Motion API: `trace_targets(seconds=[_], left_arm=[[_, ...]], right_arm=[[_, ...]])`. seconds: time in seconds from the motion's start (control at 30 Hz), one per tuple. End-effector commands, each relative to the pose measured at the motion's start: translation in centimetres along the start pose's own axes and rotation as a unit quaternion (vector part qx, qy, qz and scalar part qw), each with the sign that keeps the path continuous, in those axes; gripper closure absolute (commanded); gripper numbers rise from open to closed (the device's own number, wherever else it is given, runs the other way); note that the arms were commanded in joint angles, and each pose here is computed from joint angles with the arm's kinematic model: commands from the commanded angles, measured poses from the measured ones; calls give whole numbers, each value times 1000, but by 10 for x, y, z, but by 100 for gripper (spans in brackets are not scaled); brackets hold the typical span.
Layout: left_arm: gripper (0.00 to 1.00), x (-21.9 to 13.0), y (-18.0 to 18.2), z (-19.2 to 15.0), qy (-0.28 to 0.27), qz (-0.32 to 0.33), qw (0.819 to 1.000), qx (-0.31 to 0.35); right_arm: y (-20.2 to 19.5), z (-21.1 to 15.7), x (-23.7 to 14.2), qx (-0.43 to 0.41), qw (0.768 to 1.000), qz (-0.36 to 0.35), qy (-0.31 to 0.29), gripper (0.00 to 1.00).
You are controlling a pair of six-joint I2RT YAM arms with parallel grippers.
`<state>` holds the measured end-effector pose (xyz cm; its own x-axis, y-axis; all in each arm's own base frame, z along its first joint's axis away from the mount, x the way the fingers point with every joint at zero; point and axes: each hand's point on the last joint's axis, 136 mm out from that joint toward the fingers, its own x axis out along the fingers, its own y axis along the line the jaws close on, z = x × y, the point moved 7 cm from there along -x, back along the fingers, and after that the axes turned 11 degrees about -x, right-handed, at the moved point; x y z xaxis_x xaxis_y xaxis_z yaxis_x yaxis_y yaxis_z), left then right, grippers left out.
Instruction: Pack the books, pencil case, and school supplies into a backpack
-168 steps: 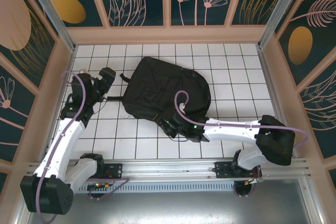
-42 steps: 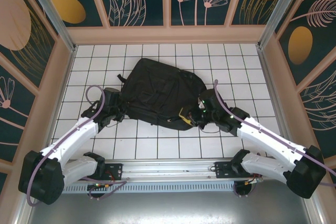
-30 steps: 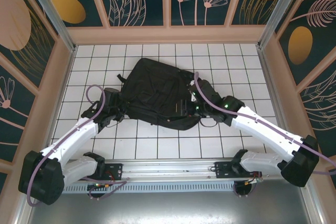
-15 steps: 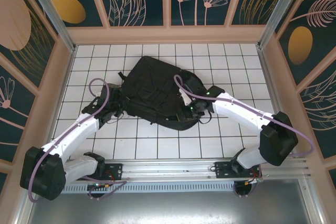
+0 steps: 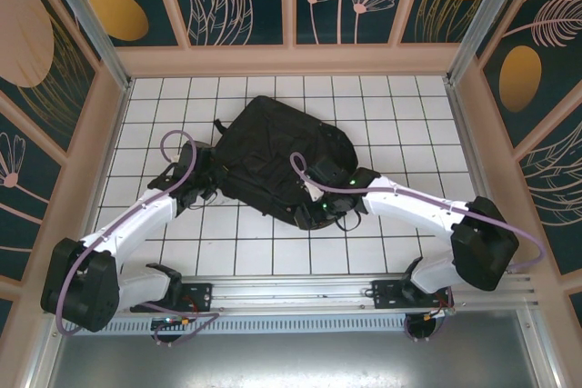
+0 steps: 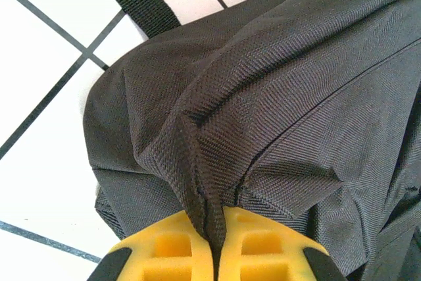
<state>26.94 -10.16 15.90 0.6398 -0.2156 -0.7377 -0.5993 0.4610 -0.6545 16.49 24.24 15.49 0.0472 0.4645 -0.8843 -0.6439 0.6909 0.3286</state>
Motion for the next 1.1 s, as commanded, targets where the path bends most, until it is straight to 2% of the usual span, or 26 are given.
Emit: trace_targets(seconds=[0.0, 0.13, 0.3, 0.47, 0.7, 0.8, 0.93, 1.07], left_arm=[[100, -1, -16, 8, -16, -31, 999, 9], [100, 0, -18, 7, -12, -33, 999, 13], [100, 1, -16, 5, -5, -37, 999, 9], [100, 2, -14, 4, -3, -36, 999, 7], [100, 0, -15, 5, -6, -37, 999, 7], [100, 0, -16, 5, -6, -39, 999, 6], [100, 1, -14, 6, -11, -34, 999, 13], [100, 0, -12, 8, -24, -26, 999, 23]], right_arm=[[7, 13, -2, -1, 998, 44, -50, 51], [4, 23, 2, 35, 991, 106, -79, 50], [-12, 30, 8, 103, 984, 116, -93, 43], [-13, 30, 22, 138, 978, 138, -74, 45], [-10, 18, 38, 128, 987, 97, -21, 65], [-9, 13, 40, 123, 988, 91, -2, 79], [-9, 20, 26, 111, 990, 80, -15, 100], [-14, 34, 0, 112, 990, 73, -51, 100]])
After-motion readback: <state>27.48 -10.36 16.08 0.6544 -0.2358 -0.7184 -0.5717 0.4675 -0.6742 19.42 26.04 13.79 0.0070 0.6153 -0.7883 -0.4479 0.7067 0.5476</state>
